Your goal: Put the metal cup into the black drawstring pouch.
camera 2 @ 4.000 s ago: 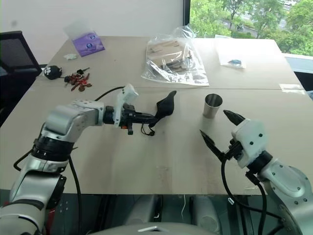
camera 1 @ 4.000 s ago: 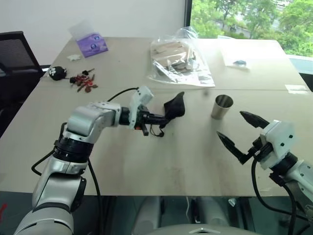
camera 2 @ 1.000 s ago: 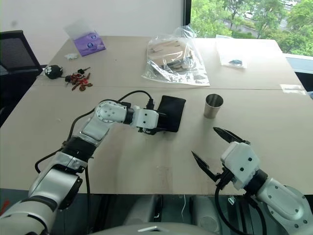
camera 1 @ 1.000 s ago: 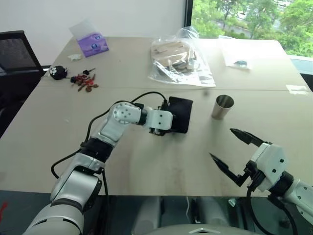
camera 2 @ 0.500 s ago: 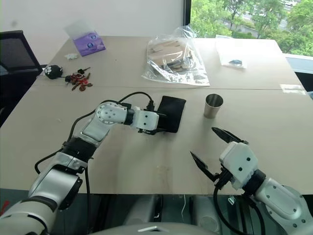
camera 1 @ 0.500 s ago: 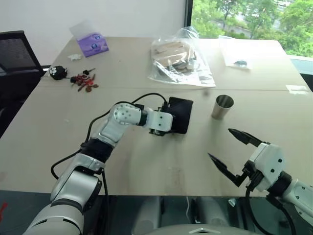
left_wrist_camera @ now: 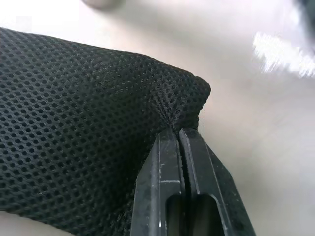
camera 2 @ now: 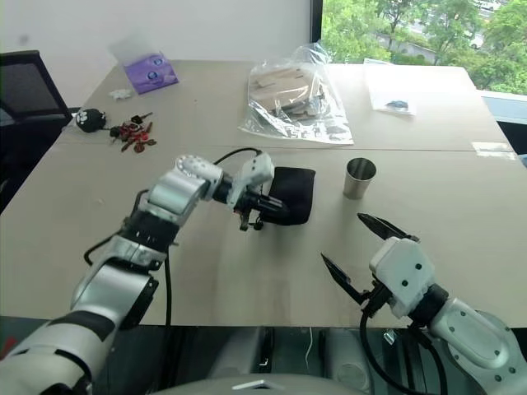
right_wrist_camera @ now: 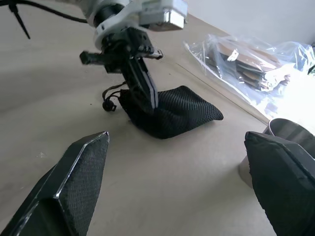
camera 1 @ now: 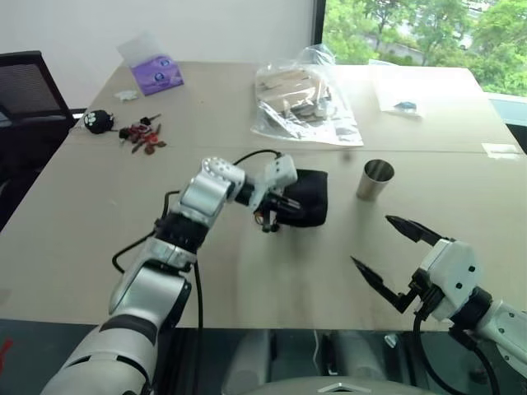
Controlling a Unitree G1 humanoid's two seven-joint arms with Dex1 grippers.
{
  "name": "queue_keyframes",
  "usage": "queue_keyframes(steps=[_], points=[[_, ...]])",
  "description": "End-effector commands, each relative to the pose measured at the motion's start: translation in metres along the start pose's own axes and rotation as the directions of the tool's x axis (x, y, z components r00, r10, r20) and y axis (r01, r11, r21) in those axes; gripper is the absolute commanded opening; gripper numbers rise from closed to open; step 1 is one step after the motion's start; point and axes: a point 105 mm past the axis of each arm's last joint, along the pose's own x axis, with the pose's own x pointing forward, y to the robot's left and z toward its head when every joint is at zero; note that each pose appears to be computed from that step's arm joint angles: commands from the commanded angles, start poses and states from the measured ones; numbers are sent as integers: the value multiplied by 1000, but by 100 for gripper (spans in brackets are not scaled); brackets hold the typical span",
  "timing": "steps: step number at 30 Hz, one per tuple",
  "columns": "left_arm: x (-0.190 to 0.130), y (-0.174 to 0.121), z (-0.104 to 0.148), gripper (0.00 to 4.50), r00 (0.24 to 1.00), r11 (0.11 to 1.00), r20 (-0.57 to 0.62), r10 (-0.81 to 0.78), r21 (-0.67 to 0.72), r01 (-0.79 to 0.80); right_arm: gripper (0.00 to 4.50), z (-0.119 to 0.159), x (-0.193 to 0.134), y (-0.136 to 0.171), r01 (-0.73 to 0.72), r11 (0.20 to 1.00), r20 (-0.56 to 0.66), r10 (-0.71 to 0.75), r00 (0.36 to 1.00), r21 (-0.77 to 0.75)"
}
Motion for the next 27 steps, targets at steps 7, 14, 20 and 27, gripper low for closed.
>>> queue_keyframes(steps=[7,14,20,27], points=[[-47,22,12,2,971,963,39,237,-145,-230,450,13,7,-6,-21,1000,38,21,999,-6],[-108,50,-15,2,802,802,-66,594,-32,-597,450,6,14,-13,-57,998,49,57,997,3],[-79,9,-30,2,883,840,-52,467,-285,-462,450,4,23,-21,-90,996,61,89,994,18],[-45,0,-16,2,919,754,82,385,-603,-262,450,-5,28,-42,-33,999,-127,33,991,0]])
